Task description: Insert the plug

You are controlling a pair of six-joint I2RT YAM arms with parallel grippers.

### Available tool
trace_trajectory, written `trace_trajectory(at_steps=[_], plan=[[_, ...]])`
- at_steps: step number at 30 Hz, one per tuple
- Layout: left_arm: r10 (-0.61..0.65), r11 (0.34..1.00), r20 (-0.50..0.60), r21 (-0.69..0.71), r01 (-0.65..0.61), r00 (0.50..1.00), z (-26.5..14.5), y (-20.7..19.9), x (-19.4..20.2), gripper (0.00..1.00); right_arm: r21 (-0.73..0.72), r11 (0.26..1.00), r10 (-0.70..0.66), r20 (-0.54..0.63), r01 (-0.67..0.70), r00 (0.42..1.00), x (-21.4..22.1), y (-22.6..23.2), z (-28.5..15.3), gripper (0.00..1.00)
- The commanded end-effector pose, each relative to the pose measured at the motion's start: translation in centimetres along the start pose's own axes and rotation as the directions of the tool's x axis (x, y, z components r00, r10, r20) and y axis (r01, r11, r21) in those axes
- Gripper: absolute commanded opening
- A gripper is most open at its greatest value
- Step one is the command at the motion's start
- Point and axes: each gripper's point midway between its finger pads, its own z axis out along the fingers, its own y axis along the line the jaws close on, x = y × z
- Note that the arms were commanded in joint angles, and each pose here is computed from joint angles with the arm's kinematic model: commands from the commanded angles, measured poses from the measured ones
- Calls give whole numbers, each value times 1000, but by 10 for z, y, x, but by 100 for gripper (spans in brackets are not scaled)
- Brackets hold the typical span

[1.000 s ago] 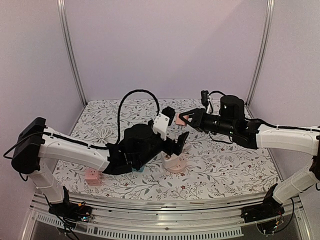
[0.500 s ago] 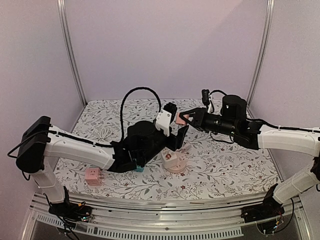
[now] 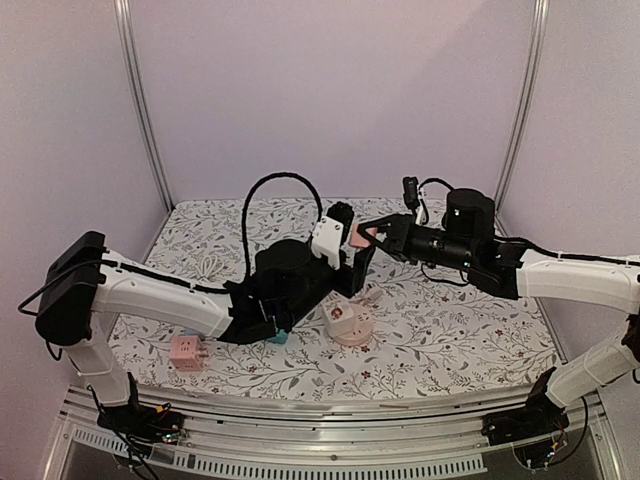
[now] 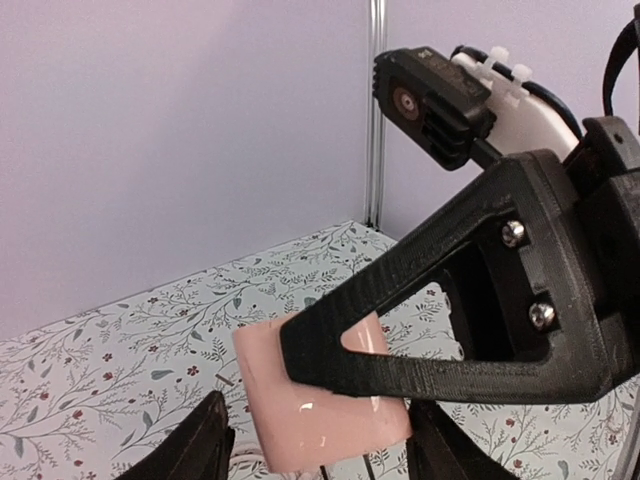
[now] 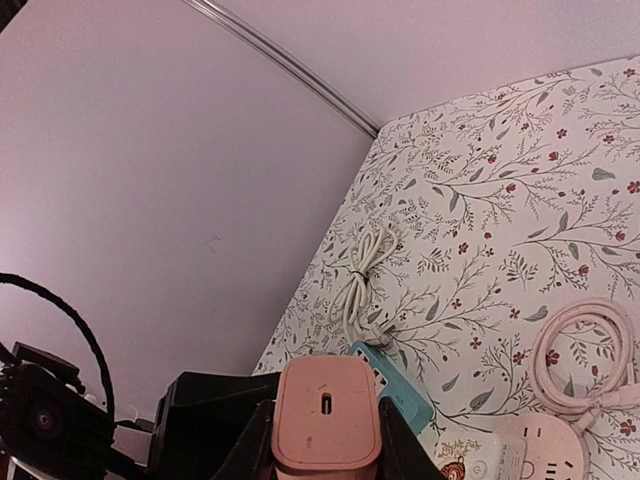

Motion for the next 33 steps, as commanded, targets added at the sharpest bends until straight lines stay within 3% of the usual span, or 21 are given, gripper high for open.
trace_trajectory(at_steps=[1,7,12,14,20,24,27,33], plan=[[-1,999,31,-48,3,1000,7,13,-8,54,-36,999,-16,-27,15,999,9,8,-1,0],[20,998,35,-53,-18,999,7,14,-8,20,-35,999,-20,-31,19,999,11,7,-2,0],[50,998,31,-30,-49,998,2,13,-5,10,-31,999,-37,-30,36,999,11,7,-4,4],[73,997,31,-18,-72,997,-2,13,-3,7,-19,999,-44,-38,43,998,11,6,-5,15],[121,990,31,66,-123,992,-23,11,5,0,64,994,-78,-111,85,991,22,-7,-13,68],[166,978,26,127,-168,986,-37,8,17,0,89,987,-118,-161,134,980,29,-9,-23,89],[204,962,49,178,-209,978,-49,4,24,0,118,979,-138,-217,166,966,35,-13,-33,99],[303,921,89,230,-315,949,-60,-1,44,0,121,984,-89,-294,129,952,34,-19,-50,99]])
